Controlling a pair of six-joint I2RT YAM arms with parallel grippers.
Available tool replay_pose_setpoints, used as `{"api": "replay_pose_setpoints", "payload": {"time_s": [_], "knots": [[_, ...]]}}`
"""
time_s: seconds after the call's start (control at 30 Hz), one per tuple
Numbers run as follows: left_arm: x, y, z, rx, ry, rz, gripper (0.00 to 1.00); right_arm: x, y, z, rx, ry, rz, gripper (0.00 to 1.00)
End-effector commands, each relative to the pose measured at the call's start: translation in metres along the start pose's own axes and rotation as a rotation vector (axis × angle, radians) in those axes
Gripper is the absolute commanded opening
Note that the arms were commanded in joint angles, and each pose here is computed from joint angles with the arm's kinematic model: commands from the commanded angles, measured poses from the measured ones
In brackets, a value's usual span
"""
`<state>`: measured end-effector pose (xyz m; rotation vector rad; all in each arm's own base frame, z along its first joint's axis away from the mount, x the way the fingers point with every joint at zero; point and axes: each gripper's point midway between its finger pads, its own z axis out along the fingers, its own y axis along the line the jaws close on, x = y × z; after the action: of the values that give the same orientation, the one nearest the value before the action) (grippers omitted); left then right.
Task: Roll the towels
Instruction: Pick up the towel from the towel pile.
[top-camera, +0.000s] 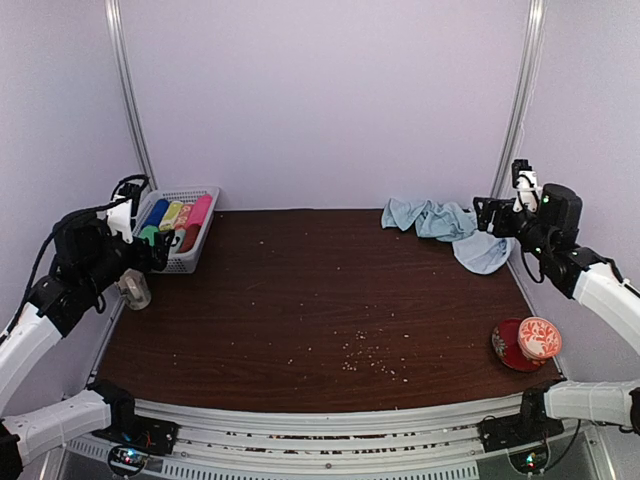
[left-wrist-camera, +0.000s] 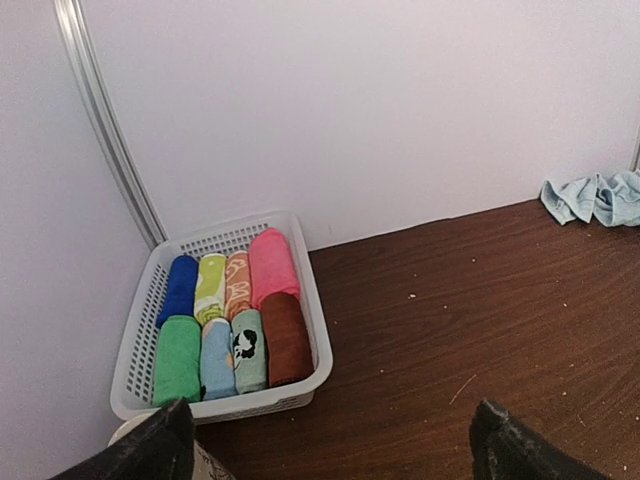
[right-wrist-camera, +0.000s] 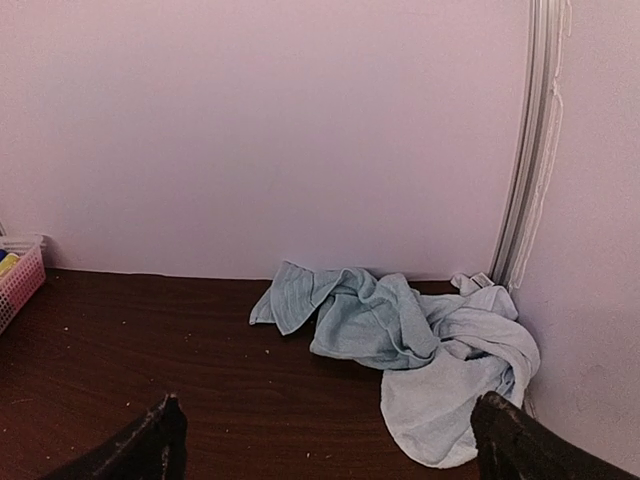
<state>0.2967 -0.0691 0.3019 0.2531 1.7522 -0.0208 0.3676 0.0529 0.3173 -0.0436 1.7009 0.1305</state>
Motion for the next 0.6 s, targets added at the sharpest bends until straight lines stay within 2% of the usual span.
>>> {"api": "replay_pose_setpoints", "payload": {"time_s": [0.0,0.27,0.4,0.57], "knots": [[-0.013,0.011,0.000,-0.067,-0.068,-0.069,0.98,0.004,-0.003,0.004,-0.003,-0.008,-0.025,1.00],[-0.012,0.014,0.005,-0.088,-0.070,-0.097,0.98,0.026,-0.001,0.015,-0.029,0.045,-0.099,1.00],[-0.011,0.014,0.007,-0.089,-0.063,-0.101,0.98,0.045,-0.011,0.042,0.027,0.155,-0.116,1.00],[-0.009,0.012,0.011,-0.079,-0.057,-0.103,0.98,0.083,-0.035,0.099,0.158,0.363,-0.149,0.98]]}}
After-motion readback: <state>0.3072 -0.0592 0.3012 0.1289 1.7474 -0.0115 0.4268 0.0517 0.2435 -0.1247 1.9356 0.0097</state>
